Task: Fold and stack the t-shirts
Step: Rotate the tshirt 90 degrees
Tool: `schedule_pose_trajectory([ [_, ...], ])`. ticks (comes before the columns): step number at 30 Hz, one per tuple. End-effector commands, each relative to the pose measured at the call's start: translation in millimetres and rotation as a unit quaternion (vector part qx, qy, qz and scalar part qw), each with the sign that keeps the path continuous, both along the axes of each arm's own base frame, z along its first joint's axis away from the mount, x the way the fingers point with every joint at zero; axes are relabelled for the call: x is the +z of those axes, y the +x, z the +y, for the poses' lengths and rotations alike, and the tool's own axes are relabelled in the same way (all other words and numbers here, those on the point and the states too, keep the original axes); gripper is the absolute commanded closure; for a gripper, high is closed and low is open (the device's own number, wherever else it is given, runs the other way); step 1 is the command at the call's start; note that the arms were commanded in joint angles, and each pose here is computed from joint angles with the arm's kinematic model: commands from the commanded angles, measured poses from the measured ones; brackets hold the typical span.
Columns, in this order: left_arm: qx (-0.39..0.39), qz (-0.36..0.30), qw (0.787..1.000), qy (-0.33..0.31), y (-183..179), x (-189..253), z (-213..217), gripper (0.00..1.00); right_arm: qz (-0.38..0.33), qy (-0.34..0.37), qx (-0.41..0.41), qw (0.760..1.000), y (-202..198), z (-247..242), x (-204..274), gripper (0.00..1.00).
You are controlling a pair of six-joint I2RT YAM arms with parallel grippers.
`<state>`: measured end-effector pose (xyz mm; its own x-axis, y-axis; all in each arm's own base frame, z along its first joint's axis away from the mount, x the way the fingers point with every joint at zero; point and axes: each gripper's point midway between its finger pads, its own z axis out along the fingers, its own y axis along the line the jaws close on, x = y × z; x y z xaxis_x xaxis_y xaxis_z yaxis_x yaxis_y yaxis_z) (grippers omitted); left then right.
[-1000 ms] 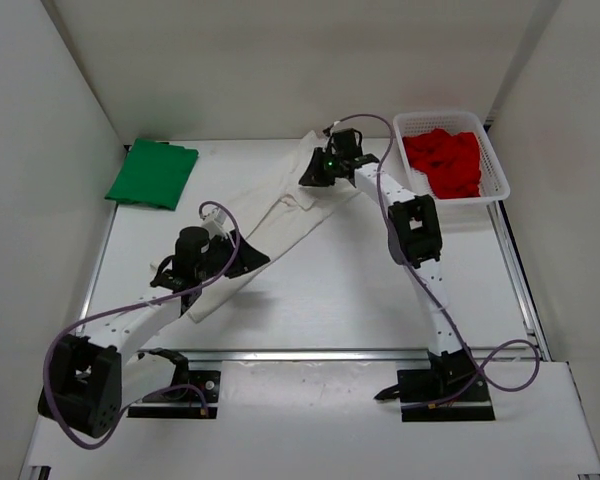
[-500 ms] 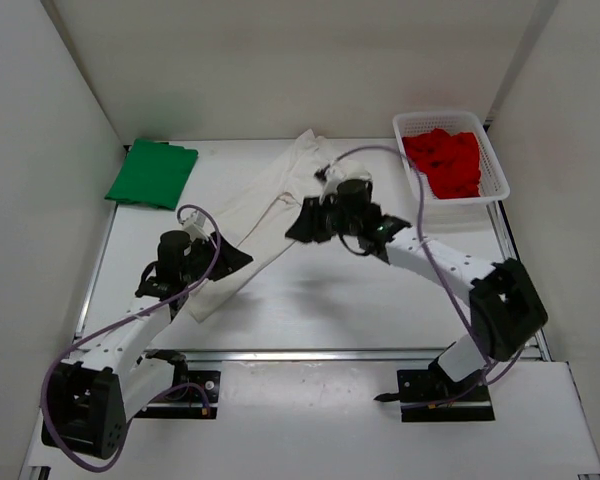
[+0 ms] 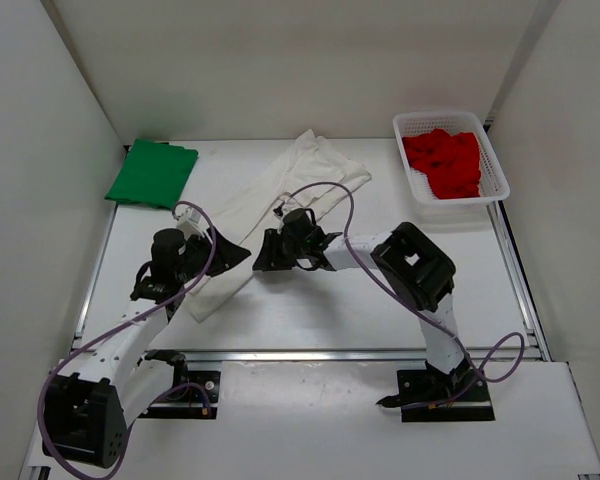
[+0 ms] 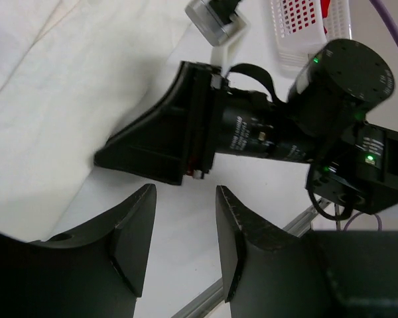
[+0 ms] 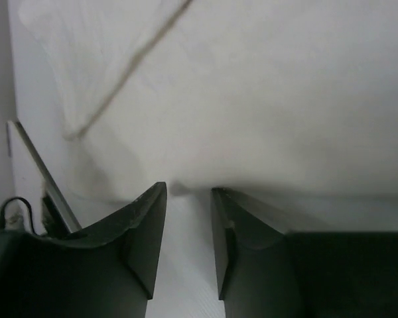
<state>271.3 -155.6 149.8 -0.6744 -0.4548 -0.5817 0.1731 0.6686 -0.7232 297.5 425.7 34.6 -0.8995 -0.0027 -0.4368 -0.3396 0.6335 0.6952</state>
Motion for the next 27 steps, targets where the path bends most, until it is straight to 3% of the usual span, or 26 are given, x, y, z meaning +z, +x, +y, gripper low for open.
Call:
schedule_pose_trajectory([
  [1, -0.009, -0.003, 1.0, 0.001, -5, -1, 0, 0.48, 0.041, -0.01, -0.024, 0.999, 10, 7, -28, 0.7],
  [4, -0.012, 0.003, 1.0, 0.01, -5, -7, 0, 0.48, 0.054, 0.002, -0.037, 0.998, 19, -4, -30, 0.93],
  [6, -0.013, 0.002, 1.0, 0.014, -5, -7, -1, 0.48, 0.045, 0.005, -0.053, 0.998, 21, -25, -22, 1.0],
  [12, -0.035, 0.036, 0.998, 0.036, -15, -37, -15, 0.49, 0.026, 0.001, -0.137, 0.99, 4, -176, -5, 1.0],
  [15, -0.059, 0.043, 0.995, 0.064, -20, -48, -29, 0.48, 0.048, -0.005, -0.139, 0.989, -6, -222, -9, 0.88],
  [16, -0.075, 0.049, 0.992, 0.085, -27, -55, -30, 0.48, 0.057, 0.0, -0.146, 0.988, -7, -232, -8, 0.78],
  [20, -0.079, 0.08, 0.979, 0.173, -49, -84, -15, 0.43, 0.029, -0.017, -0.18, 0.983, -30, -257, 5, 0.61],
  [24, -0.118, 0.097, 0.969, 0.195, -80, -101, -27, 0.32, 0.024, -0.053, -0.201, 0.978, -70, -270, 4, 0.58],
  [27, -0.161, 0.12, 0.957, 0.208, -99, -110, -37, 0.31, 0.038, -0.072, -0.202, 0.976, -103, -268, -2, 0.6],
])
